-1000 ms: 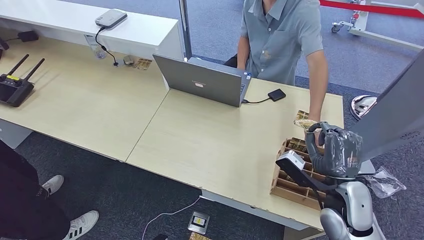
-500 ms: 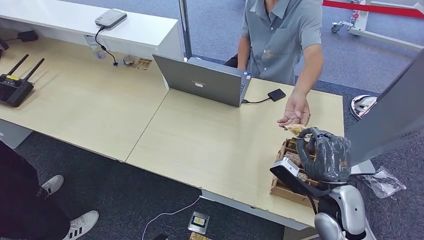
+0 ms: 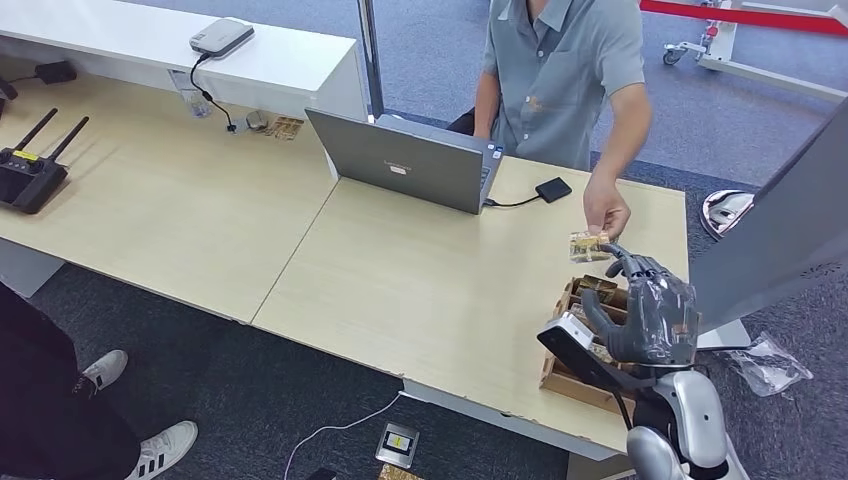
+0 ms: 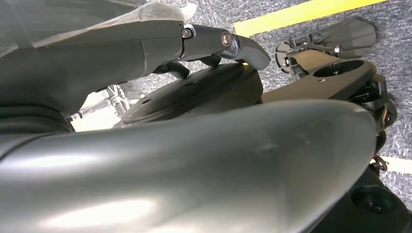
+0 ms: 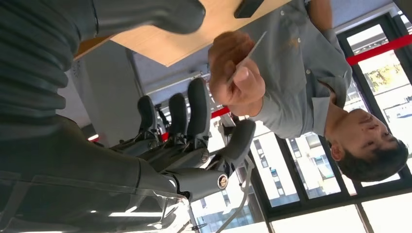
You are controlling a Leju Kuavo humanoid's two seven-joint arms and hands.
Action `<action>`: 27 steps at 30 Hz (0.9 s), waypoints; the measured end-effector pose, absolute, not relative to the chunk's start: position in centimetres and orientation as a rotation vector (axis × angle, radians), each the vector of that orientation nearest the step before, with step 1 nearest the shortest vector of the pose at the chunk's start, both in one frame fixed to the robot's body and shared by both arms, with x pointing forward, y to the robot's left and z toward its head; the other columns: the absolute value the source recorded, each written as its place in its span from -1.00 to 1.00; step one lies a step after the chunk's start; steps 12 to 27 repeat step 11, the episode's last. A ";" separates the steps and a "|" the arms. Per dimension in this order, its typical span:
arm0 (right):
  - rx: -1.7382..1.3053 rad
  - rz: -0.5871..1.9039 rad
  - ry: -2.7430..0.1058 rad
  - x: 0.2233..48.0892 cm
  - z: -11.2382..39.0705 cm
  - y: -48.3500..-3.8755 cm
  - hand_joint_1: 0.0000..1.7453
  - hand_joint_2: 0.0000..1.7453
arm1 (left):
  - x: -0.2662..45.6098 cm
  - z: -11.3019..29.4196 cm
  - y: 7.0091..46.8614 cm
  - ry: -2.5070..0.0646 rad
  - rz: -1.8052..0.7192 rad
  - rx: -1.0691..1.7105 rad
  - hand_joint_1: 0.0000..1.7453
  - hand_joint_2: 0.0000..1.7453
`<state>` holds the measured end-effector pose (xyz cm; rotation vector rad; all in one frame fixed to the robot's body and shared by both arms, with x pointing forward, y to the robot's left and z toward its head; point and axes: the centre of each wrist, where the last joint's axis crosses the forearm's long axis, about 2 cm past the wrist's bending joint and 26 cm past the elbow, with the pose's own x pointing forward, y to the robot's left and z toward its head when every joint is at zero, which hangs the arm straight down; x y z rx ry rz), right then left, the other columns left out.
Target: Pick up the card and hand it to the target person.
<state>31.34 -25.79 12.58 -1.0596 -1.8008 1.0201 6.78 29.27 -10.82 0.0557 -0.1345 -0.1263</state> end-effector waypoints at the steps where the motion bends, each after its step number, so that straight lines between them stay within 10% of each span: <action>1: -1.056 1.022 -1.796 31.3 12.5 -25.8 -1.00 1.00 | 6.8 -10.8 29.3 -0.134 -0.126 0.056 -1.00 -1.00; 27: -1.024 0.995 -1.761 31.1 12.1 -25.9 -1.00 1.00 | 6.8 -10.8 29.3 -0.134 -0.125 0.057 -1.00 -1.00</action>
